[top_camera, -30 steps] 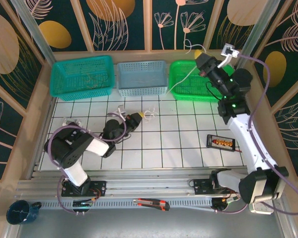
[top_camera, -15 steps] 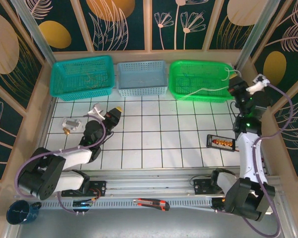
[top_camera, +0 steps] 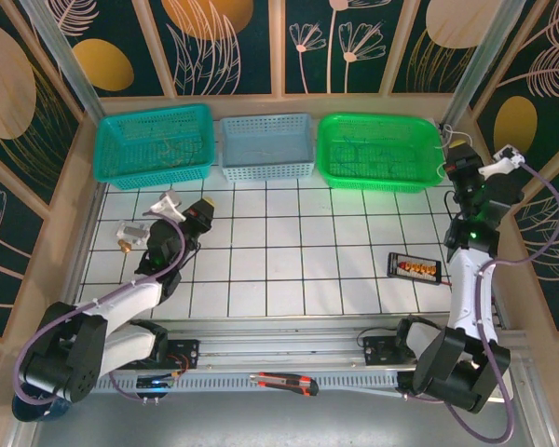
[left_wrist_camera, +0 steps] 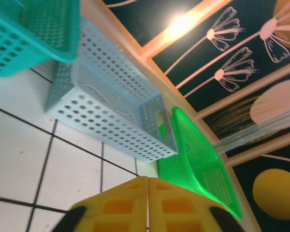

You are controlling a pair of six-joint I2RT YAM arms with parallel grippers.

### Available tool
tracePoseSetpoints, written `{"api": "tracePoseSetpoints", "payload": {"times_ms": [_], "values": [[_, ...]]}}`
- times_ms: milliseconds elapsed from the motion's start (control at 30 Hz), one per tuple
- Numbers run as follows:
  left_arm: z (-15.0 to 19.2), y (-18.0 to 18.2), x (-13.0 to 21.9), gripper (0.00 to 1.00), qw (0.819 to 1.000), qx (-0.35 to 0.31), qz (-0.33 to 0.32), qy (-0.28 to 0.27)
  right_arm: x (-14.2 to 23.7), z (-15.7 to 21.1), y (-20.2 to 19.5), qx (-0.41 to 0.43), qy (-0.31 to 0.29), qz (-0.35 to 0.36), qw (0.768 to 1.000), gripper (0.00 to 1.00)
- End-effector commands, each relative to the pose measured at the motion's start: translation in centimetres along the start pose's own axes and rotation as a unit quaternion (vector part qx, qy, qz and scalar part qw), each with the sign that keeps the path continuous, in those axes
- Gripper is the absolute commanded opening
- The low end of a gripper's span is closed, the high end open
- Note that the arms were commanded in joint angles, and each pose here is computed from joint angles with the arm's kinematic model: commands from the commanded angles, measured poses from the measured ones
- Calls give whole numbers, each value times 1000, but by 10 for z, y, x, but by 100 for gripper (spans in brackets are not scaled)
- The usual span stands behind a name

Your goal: Untangle the cables

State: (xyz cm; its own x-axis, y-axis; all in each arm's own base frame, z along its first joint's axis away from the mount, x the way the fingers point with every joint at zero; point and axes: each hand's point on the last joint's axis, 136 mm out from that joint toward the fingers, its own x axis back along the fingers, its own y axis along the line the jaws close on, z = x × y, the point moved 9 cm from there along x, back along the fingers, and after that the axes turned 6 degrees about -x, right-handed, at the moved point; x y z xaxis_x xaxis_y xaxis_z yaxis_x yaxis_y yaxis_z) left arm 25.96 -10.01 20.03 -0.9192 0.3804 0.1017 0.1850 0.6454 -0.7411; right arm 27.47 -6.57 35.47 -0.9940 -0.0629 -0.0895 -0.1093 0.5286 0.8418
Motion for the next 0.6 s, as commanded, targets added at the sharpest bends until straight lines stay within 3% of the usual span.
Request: {"api": "tracePoseSetpoints", "payload": {"times_ms": [0, 100, 233, 567], "values": [[-7, -19, -10, 29, 997, -48, 49, 31, -2, 2, 44, 21, 39, -87, 995, 0], [-10, -35, -15, 50, 992, -66, 99, 48, -5, 15, 75, 41, 79, -127, 988, 0], [-13, -65, -22, 67, 976, -108, 177, 73, -7, 42, 108, 63, 132, -167, 975, 0], [-16, -136, -43, 80, 909, -249, 315, 109, -11, 113, 150, 103, 240, -262, 929, 0]]}}
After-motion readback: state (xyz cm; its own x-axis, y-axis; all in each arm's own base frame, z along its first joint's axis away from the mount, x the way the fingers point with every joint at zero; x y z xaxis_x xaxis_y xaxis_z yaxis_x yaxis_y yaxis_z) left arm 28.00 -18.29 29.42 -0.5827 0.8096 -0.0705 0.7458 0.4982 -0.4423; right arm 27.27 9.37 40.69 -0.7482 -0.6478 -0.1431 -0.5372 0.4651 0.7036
